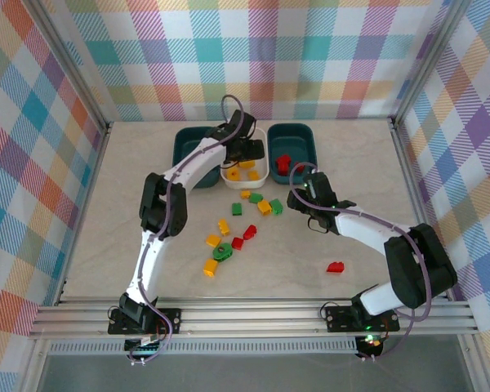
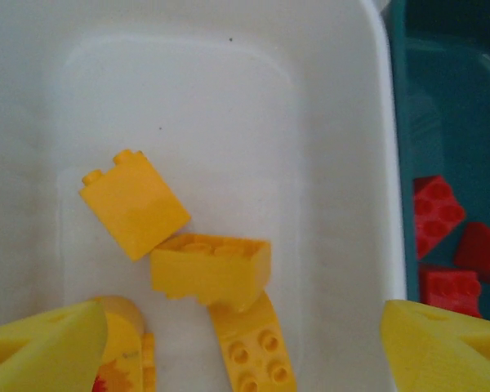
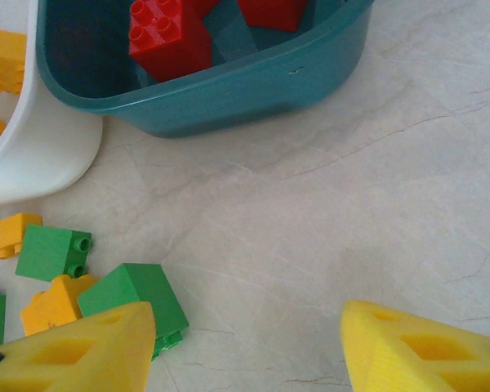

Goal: Sort the legos into containers by color

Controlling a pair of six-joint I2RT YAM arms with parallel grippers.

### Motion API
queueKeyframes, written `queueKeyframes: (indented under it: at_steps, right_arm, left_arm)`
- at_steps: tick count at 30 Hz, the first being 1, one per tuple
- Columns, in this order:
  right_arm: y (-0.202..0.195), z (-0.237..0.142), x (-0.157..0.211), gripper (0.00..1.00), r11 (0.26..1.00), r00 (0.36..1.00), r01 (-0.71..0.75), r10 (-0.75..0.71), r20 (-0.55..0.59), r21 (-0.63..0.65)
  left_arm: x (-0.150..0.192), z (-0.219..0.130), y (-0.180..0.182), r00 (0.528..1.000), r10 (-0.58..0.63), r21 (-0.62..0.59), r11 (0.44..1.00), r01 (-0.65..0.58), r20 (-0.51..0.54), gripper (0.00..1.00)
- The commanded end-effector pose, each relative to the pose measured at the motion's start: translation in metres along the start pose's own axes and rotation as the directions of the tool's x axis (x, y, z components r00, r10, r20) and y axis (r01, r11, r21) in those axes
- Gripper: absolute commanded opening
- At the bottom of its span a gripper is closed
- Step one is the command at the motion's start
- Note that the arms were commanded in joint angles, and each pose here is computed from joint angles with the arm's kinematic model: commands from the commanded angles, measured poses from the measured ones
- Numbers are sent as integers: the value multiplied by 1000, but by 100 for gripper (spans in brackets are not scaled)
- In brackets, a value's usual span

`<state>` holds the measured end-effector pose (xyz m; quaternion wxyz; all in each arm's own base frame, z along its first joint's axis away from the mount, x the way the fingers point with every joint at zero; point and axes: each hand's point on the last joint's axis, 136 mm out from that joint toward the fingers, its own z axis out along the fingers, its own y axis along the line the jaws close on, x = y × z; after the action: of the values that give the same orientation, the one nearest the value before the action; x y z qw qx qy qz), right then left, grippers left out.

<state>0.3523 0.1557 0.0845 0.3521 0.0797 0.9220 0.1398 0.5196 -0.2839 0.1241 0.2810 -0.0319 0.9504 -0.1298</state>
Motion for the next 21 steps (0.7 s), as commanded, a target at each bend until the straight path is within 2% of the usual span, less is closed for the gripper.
queueKeyframes:
  at_steps: [1,5,11,21]
  right_arm:
    - [10,-5,-9,62,1000,1000,9,-8,28,-26]
    - [10,-7,-9,62,999,999,8,-7,38,-31]
    - [15,-5,-7,61,999,1000,-1,2,28,-50]
    - [13,-5,-6,61,999,999,11,-10,33,-33]
  left_arm:
    - [-9,-71,-11,997,-19,28,999,17,70,86]
    - [53,-92,24,992,-123,-51,991,123,-10,79]
    - [153,-100,61,973,-190,-89,980,179,-130,75]
    - [207,-72,81,961,-161,-223,969,110,-227,65]
